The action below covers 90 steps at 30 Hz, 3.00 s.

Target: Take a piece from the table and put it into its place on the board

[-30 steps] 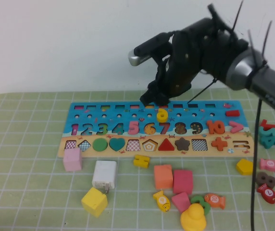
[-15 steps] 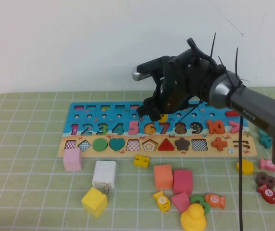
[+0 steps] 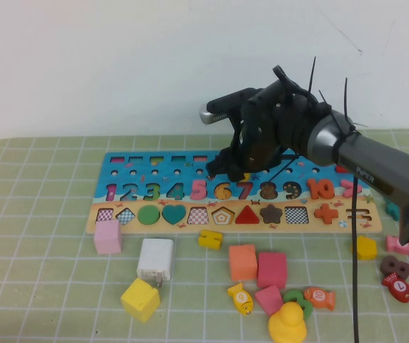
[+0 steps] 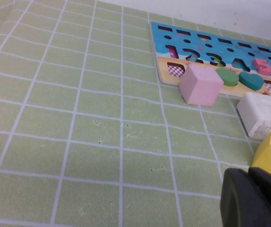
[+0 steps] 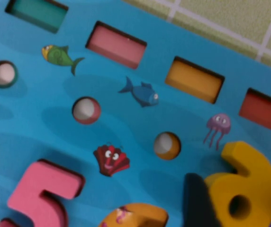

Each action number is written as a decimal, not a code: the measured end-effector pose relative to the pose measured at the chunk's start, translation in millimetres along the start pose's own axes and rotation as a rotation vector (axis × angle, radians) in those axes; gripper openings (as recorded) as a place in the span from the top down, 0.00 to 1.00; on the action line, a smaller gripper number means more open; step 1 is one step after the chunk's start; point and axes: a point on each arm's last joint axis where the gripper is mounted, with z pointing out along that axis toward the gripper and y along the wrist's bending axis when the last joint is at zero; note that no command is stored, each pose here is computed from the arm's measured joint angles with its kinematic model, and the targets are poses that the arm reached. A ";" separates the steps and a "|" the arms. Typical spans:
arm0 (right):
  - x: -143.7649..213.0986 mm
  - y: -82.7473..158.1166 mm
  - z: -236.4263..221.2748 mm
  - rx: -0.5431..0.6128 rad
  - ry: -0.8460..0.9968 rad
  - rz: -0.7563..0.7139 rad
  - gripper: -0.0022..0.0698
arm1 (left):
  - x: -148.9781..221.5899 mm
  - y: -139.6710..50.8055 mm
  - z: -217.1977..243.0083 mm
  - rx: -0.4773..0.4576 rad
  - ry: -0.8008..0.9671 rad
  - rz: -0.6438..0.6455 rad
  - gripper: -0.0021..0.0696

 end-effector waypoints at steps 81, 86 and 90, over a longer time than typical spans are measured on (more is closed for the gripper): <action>99.6 91.2 -82.5 -0.823 0.360 -0.265 0.58 | 0.1 0.0 0.0 0.000 0.002 0.000 0.97; 98.5 91.7 -82.3 -0.825 0.348 -0.258 0.47 | 0.1 0.0 0.0 0.000 0.002 0.000 0.97; 97.4 89.0 -81.4 -0.820 0.345 -0.245 0.35 | 0.1 0.0 0.0 0.000 0.002 0.000 0.97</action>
